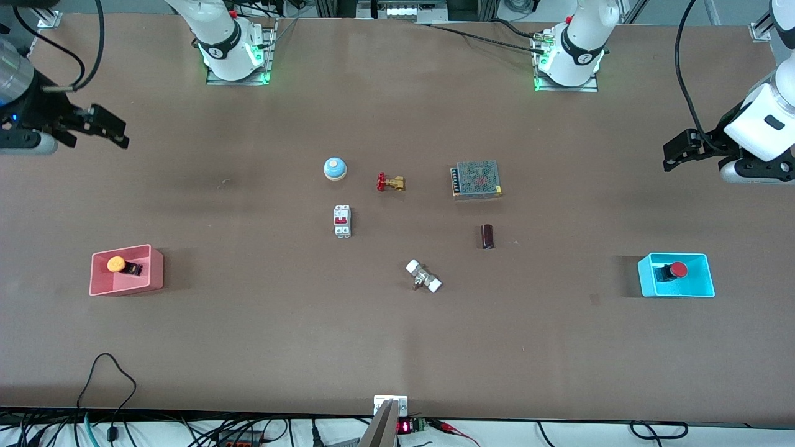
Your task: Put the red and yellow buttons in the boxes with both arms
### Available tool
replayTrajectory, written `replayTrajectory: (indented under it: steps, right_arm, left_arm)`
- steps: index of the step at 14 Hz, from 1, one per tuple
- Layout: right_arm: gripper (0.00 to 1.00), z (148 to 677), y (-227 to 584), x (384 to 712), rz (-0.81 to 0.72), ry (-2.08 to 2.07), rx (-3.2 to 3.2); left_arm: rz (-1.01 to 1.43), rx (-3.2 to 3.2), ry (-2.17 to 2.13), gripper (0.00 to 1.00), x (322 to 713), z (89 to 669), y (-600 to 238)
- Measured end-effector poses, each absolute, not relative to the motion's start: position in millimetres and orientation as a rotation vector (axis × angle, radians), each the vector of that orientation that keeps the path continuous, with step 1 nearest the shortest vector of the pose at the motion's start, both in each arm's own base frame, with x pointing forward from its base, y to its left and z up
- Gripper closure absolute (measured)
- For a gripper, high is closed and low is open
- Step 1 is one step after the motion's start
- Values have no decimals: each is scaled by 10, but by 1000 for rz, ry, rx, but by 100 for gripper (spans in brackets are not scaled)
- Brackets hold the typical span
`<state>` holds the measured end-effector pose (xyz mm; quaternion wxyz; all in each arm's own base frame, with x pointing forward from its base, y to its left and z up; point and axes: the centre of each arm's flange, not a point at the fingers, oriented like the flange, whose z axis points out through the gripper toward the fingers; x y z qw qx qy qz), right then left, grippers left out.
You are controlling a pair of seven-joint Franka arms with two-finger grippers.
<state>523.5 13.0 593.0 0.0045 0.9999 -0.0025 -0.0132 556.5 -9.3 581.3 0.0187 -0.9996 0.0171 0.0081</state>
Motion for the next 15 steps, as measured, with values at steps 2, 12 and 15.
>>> replayTrajectory:
  steps: [2,12,15]
  right_arm:
    - [0,5907,132,5220,-50,5,3132]
    - [0,6111,283,5461,10,60,3139]
    - [0,6043,301,5706,-12,68,3146]
  left_arm:
    - [26,-3104,52,0,5565,5813,-88]
    - [31,-3104,45,0,5562,5810,-66]
    - [32,-3105,29,0,5561,5809,-8]
